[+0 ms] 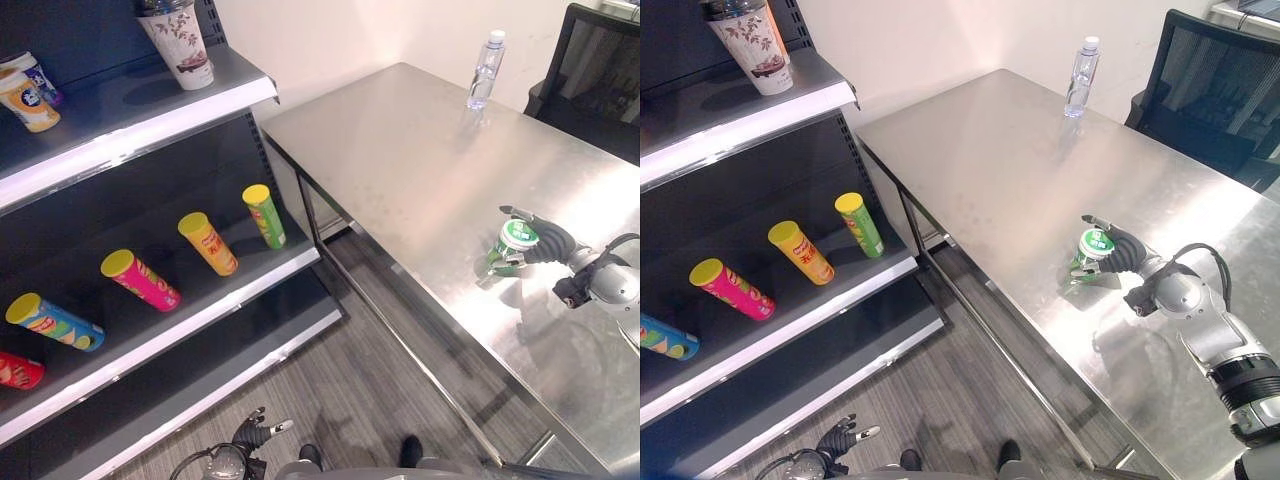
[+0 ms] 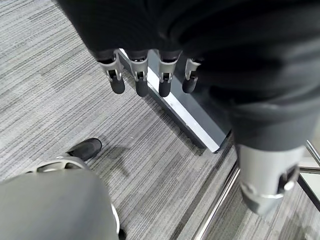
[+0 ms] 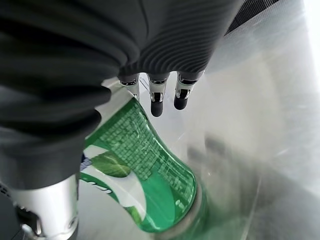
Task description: Put the goods on the table back onto the shelves and tidy them up.
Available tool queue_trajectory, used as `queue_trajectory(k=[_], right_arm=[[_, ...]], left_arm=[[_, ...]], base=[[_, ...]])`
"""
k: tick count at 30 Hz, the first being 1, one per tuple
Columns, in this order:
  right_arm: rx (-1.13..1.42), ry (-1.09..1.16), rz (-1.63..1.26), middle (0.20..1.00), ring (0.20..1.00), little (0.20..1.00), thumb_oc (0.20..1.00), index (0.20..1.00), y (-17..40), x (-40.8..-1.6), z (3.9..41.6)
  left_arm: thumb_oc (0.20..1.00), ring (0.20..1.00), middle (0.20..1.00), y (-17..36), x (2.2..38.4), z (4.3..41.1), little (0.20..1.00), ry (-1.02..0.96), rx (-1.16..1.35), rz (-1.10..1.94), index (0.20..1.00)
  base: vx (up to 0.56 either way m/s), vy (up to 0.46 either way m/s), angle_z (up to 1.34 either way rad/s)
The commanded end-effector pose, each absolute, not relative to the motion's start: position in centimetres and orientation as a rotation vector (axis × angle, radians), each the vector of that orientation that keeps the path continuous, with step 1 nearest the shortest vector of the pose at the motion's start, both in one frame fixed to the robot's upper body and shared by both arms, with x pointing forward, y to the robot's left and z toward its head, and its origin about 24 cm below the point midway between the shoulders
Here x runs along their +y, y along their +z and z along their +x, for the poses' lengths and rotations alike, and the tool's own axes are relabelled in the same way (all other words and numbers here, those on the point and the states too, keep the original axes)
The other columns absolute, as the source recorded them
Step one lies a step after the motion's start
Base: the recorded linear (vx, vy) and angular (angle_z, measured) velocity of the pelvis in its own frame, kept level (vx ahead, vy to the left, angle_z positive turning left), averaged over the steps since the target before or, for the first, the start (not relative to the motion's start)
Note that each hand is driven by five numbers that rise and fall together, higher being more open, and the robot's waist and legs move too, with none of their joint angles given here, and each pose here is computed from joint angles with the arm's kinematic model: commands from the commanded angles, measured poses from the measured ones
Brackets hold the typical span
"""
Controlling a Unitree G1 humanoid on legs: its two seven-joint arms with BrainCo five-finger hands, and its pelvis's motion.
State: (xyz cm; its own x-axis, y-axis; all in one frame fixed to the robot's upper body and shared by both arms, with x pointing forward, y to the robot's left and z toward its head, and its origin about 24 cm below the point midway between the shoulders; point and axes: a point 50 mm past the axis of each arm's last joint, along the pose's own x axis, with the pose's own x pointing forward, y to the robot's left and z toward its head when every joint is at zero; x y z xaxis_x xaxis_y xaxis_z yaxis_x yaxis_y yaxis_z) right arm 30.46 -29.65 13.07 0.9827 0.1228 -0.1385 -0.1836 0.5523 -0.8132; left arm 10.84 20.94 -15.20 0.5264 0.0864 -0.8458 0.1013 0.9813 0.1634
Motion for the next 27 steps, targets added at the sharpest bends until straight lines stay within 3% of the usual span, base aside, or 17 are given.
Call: queue_trajectory(k=[1, 17, 18, 27], right_arm=[[-0.014, 0.139, -0.975, 1.0, 1.0, 1.0, 1.0, 1.0, 14.7, -29.2, 31.5], [-0.012, 0.094, -0.956, 1.0, 1.0, 1.0, 1.0, 1.0, 13.9, -28.9, 32.3], [-0.007, 0.099, -0.955, 0.2, 0.2, 0.2, 0.2, 0.2, 13.7, -28.8, 32.4], [-0.018, 0.093, -0.964, 0.2, 0.2, 0.2, 0.2, 0.2, 13.9, -28.9, 32.1]], left_arm=[[1.0, 1.0, 1.0, -14.6, 21.0, 12.9, 1.0, -0.03, 0.957, 0.243, 1.0], [1.0, 1.0, 1.0, -14.6, 21.2, 12.7, 1.0, -0.012, 0.963, 0.241, 1.0], [1.0, 1.0, 1.0, -14.6, 21.1, 12.7, 1.0, -0.02, 0.962, 0.243, 1.0], [1.0, 1.0, 1.0, -14.5, 21.2, 12.9, 1.0, -0.013, 0.956, 0.237, 1.0]], base=[[0.0, 0.0, 0.0], [0.0, 0.0, 0.0], [0.0, 0.0, 0.0], [0.0, -0.001, 0.02]])
